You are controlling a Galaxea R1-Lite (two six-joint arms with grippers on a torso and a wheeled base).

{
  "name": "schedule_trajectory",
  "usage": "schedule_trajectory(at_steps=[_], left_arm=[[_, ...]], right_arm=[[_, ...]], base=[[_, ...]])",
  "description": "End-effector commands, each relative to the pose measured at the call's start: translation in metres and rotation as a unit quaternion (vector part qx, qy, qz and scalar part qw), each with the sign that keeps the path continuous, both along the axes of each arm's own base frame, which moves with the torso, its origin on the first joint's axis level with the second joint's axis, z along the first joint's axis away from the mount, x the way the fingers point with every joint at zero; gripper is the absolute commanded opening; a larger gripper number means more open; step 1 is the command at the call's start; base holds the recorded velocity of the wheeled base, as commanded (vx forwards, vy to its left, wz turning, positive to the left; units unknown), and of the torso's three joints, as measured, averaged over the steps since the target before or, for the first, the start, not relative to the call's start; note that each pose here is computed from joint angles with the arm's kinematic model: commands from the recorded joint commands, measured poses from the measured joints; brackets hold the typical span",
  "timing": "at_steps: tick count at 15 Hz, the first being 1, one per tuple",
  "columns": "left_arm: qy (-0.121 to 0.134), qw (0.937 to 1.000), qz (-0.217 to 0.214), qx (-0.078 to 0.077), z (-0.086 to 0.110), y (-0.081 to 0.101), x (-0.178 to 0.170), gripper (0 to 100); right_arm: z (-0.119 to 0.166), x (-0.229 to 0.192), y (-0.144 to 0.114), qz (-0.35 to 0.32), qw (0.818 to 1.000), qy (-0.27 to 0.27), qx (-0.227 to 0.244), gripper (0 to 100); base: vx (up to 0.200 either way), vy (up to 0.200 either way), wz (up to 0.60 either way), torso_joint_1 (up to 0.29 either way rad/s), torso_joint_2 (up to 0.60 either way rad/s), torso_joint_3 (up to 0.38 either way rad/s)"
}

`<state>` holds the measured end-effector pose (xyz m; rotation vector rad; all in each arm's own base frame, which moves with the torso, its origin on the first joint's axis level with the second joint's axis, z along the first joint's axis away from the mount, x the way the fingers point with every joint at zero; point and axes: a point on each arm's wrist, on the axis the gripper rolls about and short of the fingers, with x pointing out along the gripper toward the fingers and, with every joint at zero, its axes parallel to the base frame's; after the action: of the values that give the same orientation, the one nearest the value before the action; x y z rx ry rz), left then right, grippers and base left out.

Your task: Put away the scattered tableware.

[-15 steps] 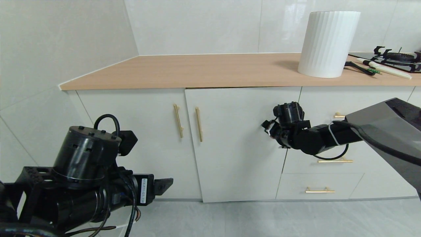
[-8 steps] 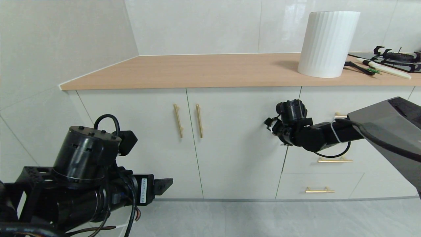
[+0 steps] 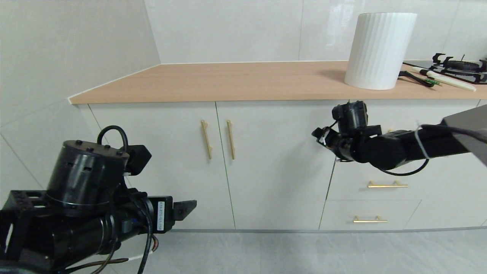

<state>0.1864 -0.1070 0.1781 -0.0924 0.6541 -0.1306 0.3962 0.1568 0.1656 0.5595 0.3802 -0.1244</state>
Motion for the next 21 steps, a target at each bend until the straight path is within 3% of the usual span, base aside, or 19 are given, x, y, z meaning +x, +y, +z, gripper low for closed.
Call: schedule_trajectory(at_steps=[1,3,5,7,8,9,12,14,17,20,21], left_arm=[[-0.033,0.9993,0.004,-0.016,0.017,0.009,-0.013,100],[-0.060,0.9979,0.018,-0.016,0.031,0.021,-0.031,100],[-0.100,0.9938,0.043,-0.021,0.044,0.043,-0.063,100],[-0.115,0.9914,0.054,-0.028,0.044,0.060,-0.089,100],[-0.127,0.9885,0.076,-0.032,0.040,0.082,-0.120,100],[-0.133,0.9866,0.089,-0.033,0.037,0.092,-0.136,100],[-0.132,0.9822,0.131,-0.026,0.021,0.116,-0.185,100],[-0.147,0.9760,0.158,-0.030,0.008,0.123,-0.208,100],[-0.166,0.9662,0.197,-0.010,-0.022,0.125,-0.230,100],[-0.182,0.9586,0.217,0.030,-0.050,0.123,-0.241,100],[-0.182,0.9586,0.217,0.030,-0.050,0.123,-0.241,100]], right_arm=[[0.081,-0.091,-0.043,0.009,0.997,-0.070,-0.029,100],[0.100,-0.168,-0.074,0.024,0.992,-0.100,-0.078,100],[0.099,-0.252,-0.112,0.030,0.976,-0.143,-0.161,100],[0.097,-0.292,-0.135,0.000,0.964,-0.176,-0.197,100],[0.093,-0.330,-0.149,-0.025,0.953,-0.210,-0.219,100],[0.085,-0.347,-0.154,-0.032,0.949,-0.218,-0.225,100],[0.038,-0.388,-0.164,-0.060,0.939,-0.196,-0.276,100],[0.014,-0.406,-0.166,-0.088,0.931,-0.206,-0.290,100],[-0.018,-0.430,-0.167,-0.110,0.909,-0.225,-0.333,100],[-0.033,-0.433,-0.166,-0.148,0.903,-0.218,-0.339,100],[-0.033,-0.433,-0.166,-0.148,0.903,-0.218,-0.339,100]], base=[[0.000,0.000,0.00,0.000,0.00,0.000],[0.000,0.000,0.00,0.000,0.00,0.000],[0.000,0.000,0.00,0.000,0.00,0.000],[0.000,0.000,0.00,0.000,0.00,0.000],[0.000,0.000,0.00,0.000,0.00,0.000],[0.000,0.000,0.00,0.000,0.00,0.000],[0.000,0.000,0.00,0.000,0.00,0.000],[0.000,0.000,0.00,0.000,0.00,0.000],[0.000,0.000,0.00,0.000,0.00,0.000],[0.000,0.000,0.00,0.000,0.00,0.000],[0.000,0.000,0.00,0.000,0.00,0.000]])
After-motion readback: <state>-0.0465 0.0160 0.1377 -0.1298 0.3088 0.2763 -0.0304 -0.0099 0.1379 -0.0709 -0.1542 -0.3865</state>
